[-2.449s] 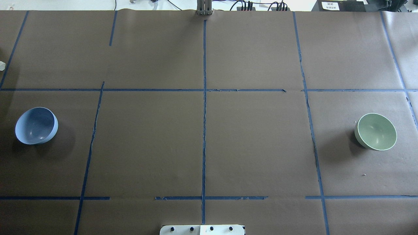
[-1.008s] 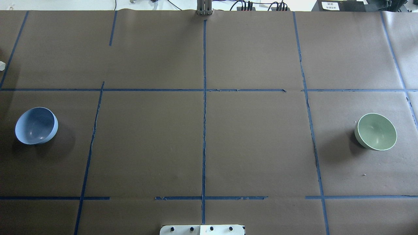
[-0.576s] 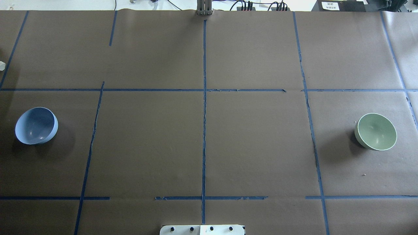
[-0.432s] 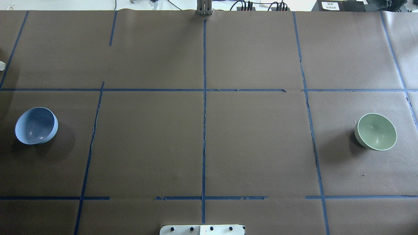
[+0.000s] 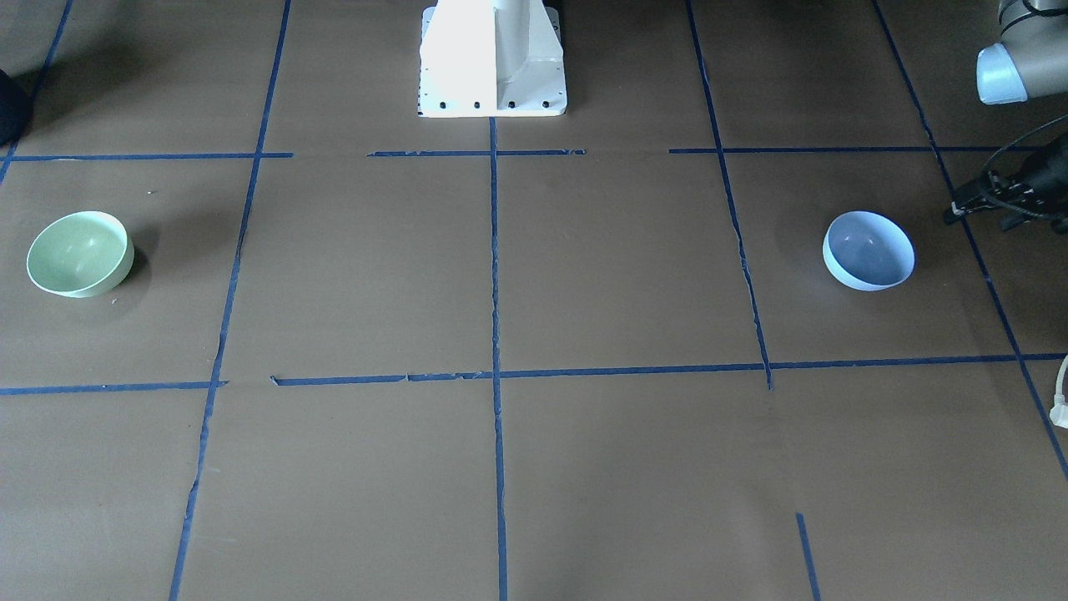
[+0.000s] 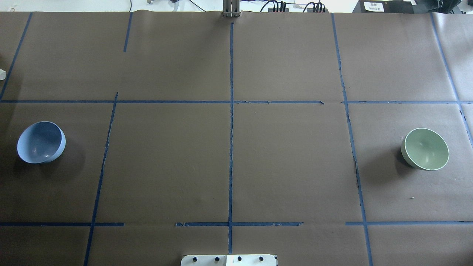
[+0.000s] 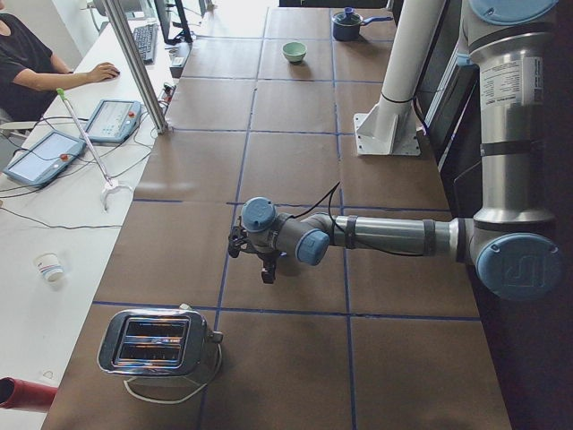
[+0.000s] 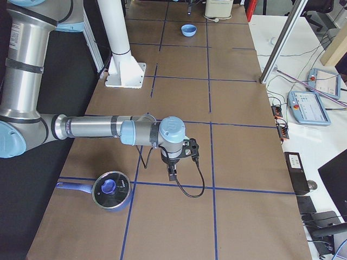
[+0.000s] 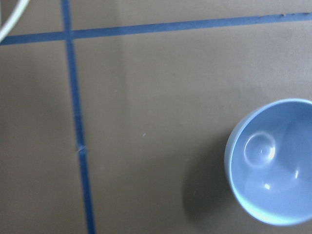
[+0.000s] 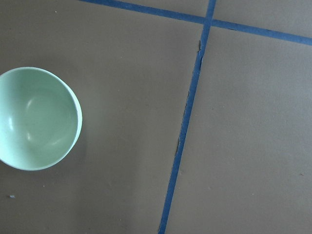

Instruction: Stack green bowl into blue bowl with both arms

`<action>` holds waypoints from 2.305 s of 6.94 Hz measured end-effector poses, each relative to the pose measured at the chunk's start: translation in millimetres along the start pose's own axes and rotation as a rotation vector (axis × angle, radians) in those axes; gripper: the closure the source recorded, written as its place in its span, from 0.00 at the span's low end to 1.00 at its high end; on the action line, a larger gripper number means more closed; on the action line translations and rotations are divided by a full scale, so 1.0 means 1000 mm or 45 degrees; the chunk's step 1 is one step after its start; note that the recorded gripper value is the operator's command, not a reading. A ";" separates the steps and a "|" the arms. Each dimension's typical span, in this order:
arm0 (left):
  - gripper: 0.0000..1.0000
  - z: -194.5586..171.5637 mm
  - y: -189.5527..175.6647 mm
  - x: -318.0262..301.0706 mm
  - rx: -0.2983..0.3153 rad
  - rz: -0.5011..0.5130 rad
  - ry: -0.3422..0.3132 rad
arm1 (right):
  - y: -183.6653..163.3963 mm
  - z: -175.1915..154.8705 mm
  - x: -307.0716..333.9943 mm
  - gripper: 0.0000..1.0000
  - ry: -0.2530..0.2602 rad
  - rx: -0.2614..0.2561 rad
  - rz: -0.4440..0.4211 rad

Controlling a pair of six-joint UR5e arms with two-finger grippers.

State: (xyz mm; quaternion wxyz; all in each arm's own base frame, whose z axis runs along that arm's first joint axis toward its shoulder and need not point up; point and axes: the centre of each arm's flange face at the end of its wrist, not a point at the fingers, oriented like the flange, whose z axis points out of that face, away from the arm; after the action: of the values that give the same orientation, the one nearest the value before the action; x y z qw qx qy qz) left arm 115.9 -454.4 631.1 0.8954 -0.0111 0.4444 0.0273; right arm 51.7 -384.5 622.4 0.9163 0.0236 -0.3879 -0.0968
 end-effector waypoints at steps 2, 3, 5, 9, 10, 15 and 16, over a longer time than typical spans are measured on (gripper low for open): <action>0.10 0.035 -0.013 0.022 -0.026 -0.062 0.027 | 0.000 0.001 0.000 0.00 -0.002 -0.001 0.001; 0.51 0.045 -0.015 0.029 -0.046 -0.063 0.029 | 0.000 0.001 0.000 0.00 -0.007 -0.001 0.002; 1.00 0.057 -0.016 0.037 -0.070 -0.053 0.029 | 0.000 0.002 -0.001 0.00 -0.020 -0.001 0.002; 1.00 0.045 -0.047 0.085 -0.032 -0.107 0.080 | -0.001 0.001 -0.002 0.00 -0.028 0.002 -0.003; 1.00 0.031 -0.065 0.143 0.000 -0.161 0.135 | -0.002 0.000 -0.005 0.00 -0.044 0.009 -0.006; 1.00 0.079 -0.018 0.508 0.071 -0.228 0.173 | -0.014 -0.008 -0.013 0.00 -0.065 0.053 -0.052; 1.00 0.093 -0.005 0.551 0.111 -0.204 0.137 | -0.014 -0.008 -0.013 0.00 -0.058 0.073 -0.075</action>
State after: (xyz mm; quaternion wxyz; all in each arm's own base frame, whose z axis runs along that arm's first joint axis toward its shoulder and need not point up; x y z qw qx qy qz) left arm 522.9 -433.5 248.7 0.8692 -0.0092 0.4902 -0.0642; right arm 46.4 -396.3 605.9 0.9030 0.0592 -0.4102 -0.1131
